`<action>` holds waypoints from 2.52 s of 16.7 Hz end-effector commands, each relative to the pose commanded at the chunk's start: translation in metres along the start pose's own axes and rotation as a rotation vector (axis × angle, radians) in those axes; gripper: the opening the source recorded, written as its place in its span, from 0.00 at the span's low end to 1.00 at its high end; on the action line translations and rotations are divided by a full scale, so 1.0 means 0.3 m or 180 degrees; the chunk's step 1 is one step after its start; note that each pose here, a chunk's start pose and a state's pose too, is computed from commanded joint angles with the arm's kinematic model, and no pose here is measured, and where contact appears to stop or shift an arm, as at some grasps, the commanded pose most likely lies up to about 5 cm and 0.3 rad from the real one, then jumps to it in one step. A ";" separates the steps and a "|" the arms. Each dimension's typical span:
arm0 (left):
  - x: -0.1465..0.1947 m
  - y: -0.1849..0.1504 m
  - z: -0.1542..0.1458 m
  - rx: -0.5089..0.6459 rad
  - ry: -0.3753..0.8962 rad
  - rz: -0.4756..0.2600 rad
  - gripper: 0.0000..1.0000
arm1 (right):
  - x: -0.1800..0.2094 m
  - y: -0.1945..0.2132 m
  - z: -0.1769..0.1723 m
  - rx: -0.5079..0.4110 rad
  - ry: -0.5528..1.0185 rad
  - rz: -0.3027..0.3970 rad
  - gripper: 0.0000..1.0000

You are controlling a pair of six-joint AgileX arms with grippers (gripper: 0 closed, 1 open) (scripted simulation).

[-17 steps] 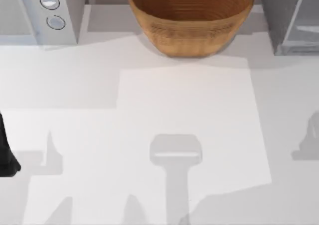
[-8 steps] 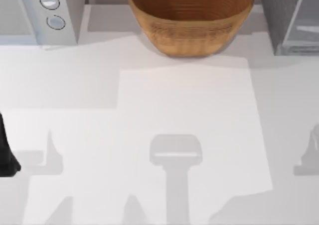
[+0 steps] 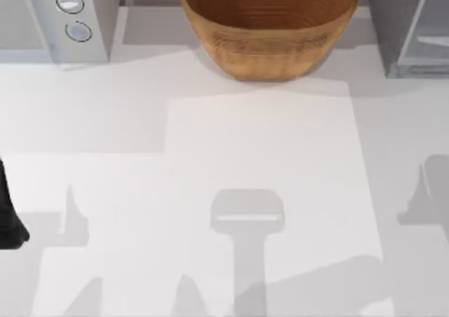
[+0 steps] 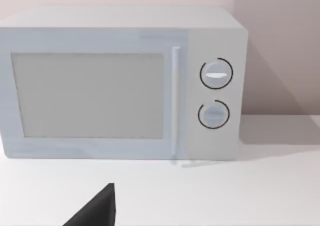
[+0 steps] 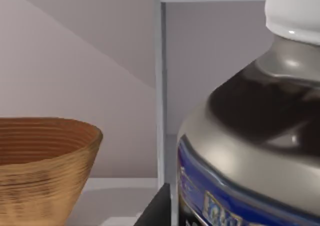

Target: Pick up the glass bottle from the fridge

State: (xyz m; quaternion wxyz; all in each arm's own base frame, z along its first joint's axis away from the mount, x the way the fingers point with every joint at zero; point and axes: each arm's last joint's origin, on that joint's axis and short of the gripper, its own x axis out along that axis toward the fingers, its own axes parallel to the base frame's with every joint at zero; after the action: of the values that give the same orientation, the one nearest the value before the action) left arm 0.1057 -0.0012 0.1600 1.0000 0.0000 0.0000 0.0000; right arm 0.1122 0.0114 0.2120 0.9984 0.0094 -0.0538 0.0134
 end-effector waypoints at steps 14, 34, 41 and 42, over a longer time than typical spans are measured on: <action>0.000 0.000 0.000 0.0000 0.0000 0.0000 1.00 | 0.389 0.761 -0.103 -0.0291 0.0694 0.0061 0.00; 0.000 0.000 0.000 0.0000 0.0000 0.0000 1.00 | 0.352 1.204 -0.365 -0.0157 0.0364 -0.0092 0.00; 0.000 0.000 0.000 0.0000 0.0000 0.0000 1.00 | 0.412 1.202 -0.412 -0.0095 0.0336 -0.0088 0.00; 0.000 0.000 0.000 0.0000 0.0000 0.0000 1.00 | 0.412 1.202 -0.412 -0.0095 0.0336 -0.0088 0.08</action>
State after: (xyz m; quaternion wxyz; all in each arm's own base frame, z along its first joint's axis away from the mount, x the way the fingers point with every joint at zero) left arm 0.1057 -0.0012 0.1600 1.0000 0.0000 0.0000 0.0000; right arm 0.2384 0.3775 0.1089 1.0000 -0.0055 -0.0011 -0.0007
